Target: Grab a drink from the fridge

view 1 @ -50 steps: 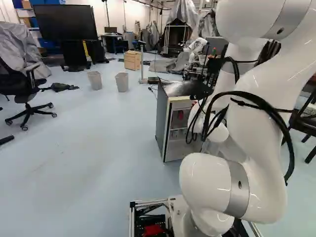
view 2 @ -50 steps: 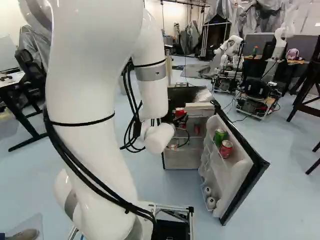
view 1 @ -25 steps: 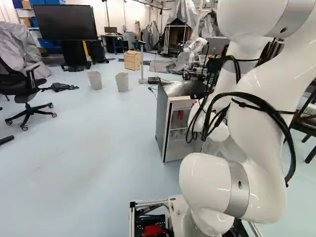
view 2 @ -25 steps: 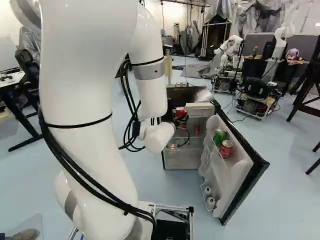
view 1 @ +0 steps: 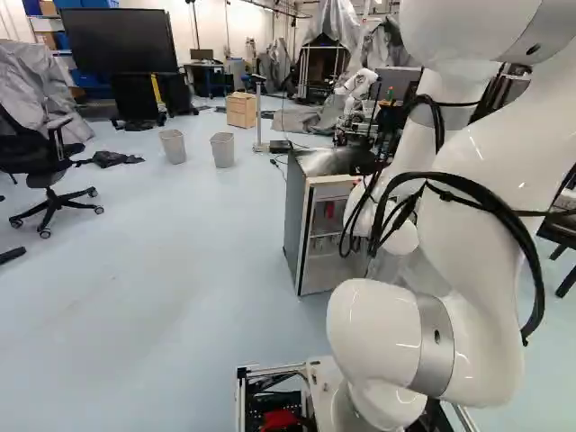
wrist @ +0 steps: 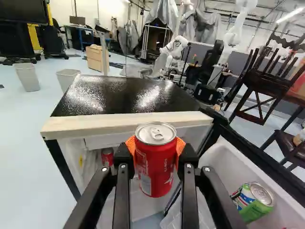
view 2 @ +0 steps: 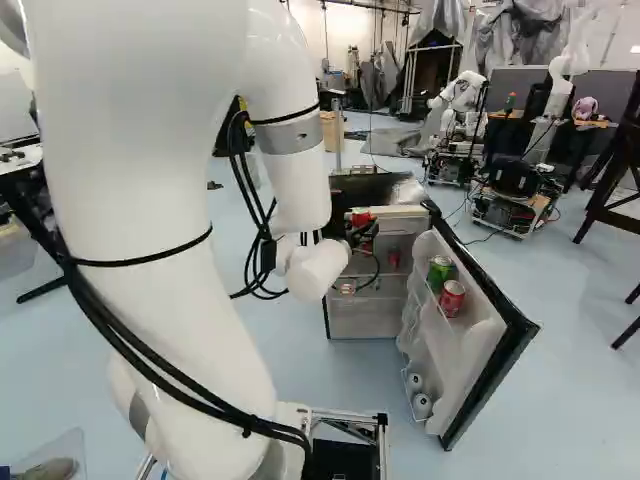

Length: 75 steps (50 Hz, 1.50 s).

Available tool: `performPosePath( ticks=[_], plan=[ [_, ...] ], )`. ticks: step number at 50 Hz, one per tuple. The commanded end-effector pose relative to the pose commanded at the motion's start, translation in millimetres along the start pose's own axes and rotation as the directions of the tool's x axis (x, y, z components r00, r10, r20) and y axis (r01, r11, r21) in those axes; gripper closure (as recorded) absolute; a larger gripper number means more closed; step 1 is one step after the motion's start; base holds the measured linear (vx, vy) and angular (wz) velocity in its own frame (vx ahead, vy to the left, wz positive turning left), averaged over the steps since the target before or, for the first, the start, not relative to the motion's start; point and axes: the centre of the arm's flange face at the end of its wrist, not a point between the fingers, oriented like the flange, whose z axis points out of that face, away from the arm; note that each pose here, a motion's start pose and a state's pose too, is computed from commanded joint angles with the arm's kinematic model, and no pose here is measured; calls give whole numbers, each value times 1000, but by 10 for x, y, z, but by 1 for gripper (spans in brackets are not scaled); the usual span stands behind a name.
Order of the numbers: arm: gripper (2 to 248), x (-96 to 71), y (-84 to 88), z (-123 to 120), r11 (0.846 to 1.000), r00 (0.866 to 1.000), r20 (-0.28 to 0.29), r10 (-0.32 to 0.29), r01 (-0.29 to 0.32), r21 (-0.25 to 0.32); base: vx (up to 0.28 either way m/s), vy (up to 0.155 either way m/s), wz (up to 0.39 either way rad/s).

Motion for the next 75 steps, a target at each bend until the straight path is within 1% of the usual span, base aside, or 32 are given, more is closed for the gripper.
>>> performPosePath(
  ticks=[9, 19, 25, 31, 50, 75],
  plan=[
    [152, 64, -60, 79, 1000, 1000, -17, -5, 6, 18, 0, 0, 0],
    [152, 106, -147, 238, 999, 999, -30, -11, 12, 44, 0, 0, 0],
    [152, 160, -183, 335, 998, 999, -45, -14, 16, 54, 0, 0, 0],
    [152, 223, -193, 394, 998, 998, -62, -16, 19, 57, 0, 0, 0],
    [152, 417, -183, 469, 998, 994, -110, -20, 26, 54, 0, 0, 0],
    [152, 490, -254, 802, 997, 991, -134, -22, 32, 72, 0, 0, 0]
  ],
)
